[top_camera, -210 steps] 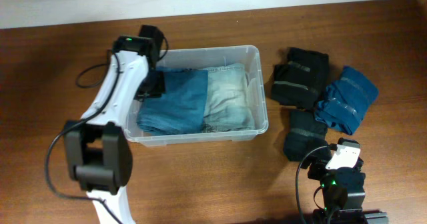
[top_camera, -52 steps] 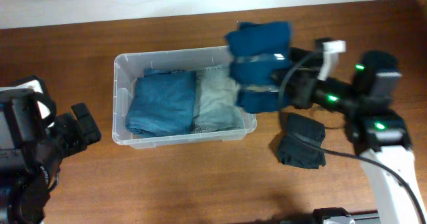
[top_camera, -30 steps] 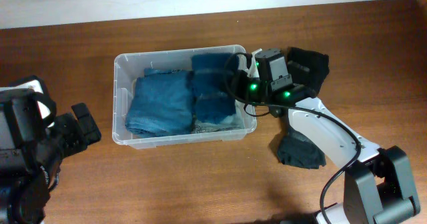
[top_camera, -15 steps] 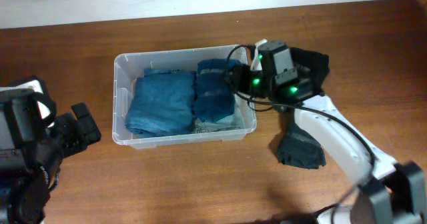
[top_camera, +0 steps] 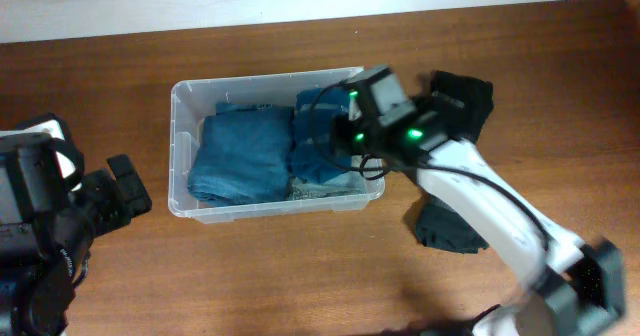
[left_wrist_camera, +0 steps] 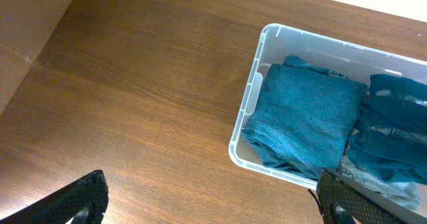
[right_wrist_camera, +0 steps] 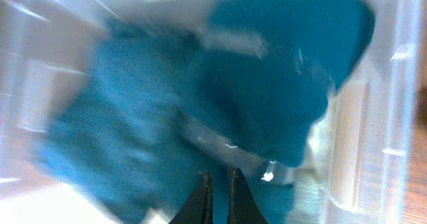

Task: Pack container
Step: 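Release the teal garment and lift the right gripper out, then grasp the black taped garment with the right gripper and lift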

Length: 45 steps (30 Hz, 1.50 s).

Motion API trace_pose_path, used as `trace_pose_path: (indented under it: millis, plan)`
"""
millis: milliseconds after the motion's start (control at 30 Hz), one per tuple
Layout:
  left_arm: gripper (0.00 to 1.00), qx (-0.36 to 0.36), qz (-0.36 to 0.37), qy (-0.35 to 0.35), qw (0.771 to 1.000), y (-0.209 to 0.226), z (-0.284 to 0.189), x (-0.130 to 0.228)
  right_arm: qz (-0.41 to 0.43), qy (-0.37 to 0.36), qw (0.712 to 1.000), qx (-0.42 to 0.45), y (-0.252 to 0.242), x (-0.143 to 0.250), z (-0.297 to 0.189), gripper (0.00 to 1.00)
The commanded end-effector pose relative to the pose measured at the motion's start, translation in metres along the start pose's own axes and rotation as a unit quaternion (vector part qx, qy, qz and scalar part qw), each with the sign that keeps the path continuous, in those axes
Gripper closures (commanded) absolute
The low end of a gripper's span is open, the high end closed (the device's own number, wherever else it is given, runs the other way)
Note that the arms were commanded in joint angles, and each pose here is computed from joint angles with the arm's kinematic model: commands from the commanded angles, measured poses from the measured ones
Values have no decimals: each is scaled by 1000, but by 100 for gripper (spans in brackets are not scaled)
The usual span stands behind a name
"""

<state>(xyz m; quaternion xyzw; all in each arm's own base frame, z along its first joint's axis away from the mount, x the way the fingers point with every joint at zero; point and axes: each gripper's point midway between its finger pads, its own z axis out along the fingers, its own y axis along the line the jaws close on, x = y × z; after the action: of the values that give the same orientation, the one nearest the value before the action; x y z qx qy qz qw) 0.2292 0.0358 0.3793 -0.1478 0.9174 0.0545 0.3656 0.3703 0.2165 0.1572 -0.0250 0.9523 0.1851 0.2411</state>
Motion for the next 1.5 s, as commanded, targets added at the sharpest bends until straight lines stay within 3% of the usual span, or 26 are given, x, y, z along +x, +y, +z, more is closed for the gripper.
trace_pose_path:
  millis: [0, 233, 400, 533, 700, 900, 1167, 1467]
  plan:
    - [0, 1, 2, -1, 1000, 1, -1, -1, -19, 50, 996, 69, -32, 23, 38, 96]
    - [0, 1, 2, -1, 1000, 0, -1, -1, -23, 99, 991, 91, -47, 44, 57, 93]
    - [0, 1, 2, -1, 1000, 0, -1, -1, -51, 41, 996, 64, -20, 4, -2, 59]
    - [0, 1, 2, -1, 1000, 1, -1, -1, -41, -34, 998, 43, -10, -30, -78, 26]
    - [0, 1, 2, -1, 1000, 0, -1, -1, 13, -107, 993, 54, -50, -53, -144, 7]
    - [0, 1, 2, -1, 1000, 0, -1, -1, 150, -112, 980, 60, -151, -62, -167, 3]
    - [0, 1, 2, -1, 1000, 0, -1, -1, 286, -25, 956, 57, -270, -39, -110, 2]
    - [0, 1, 2, -1, 1000, 1, -1, -1, 305, 61, 950, -19, -297, -14, -20, 2]
